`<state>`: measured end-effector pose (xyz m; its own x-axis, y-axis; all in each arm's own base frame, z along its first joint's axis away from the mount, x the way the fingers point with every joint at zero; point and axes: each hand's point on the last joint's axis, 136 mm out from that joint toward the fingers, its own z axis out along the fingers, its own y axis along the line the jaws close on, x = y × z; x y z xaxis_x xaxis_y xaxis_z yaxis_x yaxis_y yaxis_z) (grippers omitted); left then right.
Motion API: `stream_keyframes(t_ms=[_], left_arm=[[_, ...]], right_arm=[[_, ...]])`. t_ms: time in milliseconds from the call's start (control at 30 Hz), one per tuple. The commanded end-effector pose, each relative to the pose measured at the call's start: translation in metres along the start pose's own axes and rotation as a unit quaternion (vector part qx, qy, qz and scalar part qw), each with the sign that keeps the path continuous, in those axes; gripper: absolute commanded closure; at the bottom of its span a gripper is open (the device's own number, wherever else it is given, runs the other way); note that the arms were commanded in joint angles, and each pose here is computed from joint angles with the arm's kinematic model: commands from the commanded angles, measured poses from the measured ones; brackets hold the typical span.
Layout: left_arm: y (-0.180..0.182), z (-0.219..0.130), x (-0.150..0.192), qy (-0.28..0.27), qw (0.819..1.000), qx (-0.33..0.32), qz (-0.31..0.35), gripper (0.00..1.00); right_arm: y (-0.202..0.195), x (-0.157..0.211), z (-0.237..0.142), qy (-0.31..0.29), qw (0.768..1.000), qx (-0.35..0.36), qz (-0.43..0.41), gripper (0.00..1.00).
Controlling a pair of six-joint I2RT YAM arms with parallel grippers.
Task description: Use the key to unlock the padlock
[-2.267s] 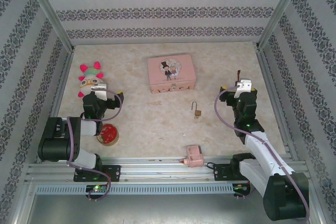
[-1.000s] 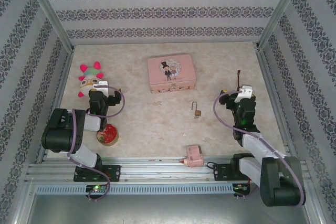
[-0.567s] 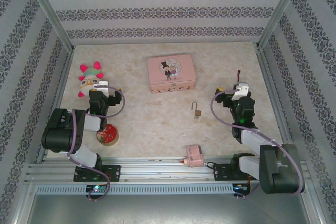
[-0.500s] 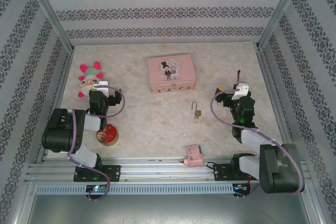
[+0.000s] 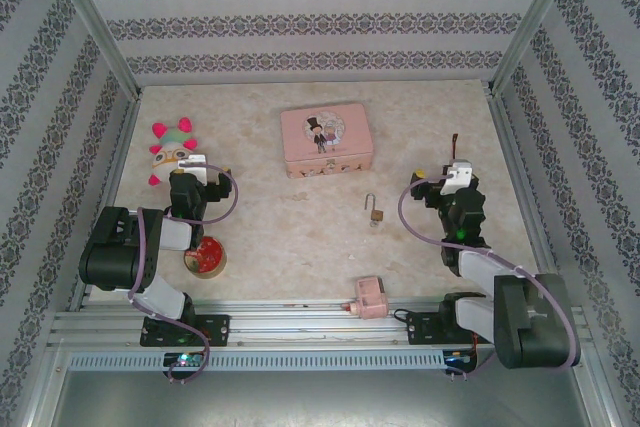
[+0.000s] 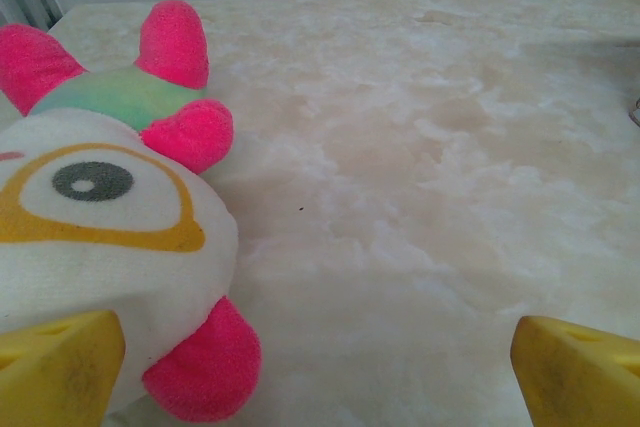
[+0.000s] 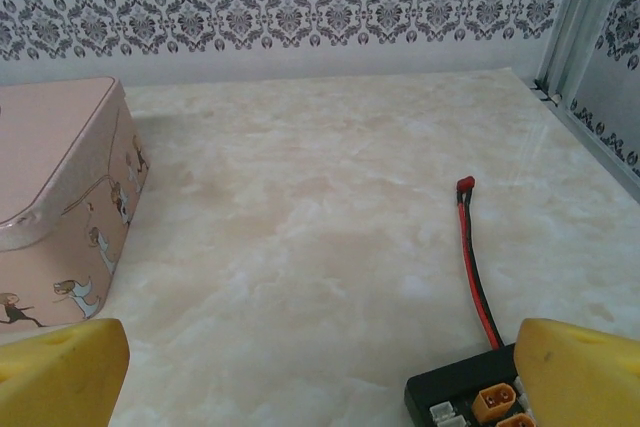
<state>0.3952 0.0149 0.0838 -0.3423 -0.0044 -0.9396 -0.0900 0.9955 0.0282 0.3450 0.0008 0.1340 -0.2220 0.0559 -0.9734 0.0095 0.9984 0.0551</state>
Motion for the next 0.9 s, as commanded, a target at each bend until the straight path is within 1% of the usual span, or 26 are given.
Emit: stream_keyframes(t_ms=[0, 133, 300, 567, 867], left_arm=[[-0.004, 0.003, -0.006, -0.007, 1.0, 0.008, 0.006, 0.01], [-0.004, 0.003, -0.006, -0.006, 1.0, 0.008, 0.006, 0.01], [-0.004, 0.003, -0.006, -0.007, 1.0, 0.008, 0.006, 0.01], [-0.004, 0.003, -0.006, -0.006, 1.0, 0.008, 0.006, 0.01], [-0.004, 0.003, -0.006, -0.006, 1.0, 0.008, 0.006, 0.01]], right_arm=[[-0.004, -0.009, 0.003, -0.024, 1.0, 0.006, -0.007, 0.02], [-0.001, -0.01, 0.009, -0.035, 0.999, -0.003, -0.003, 0.02], [-0.001, -0.006, 0.017, -0.027, 1.0, -0.008, -0.003, 0.02], [-0.02, 0.005, 0.022, -0.028, 0.999, 0.016, 0.034, 0.02], [-0.019, 0.014, 0.03, -0.028, 0.999, 0.009, 0.039, 0.02]])
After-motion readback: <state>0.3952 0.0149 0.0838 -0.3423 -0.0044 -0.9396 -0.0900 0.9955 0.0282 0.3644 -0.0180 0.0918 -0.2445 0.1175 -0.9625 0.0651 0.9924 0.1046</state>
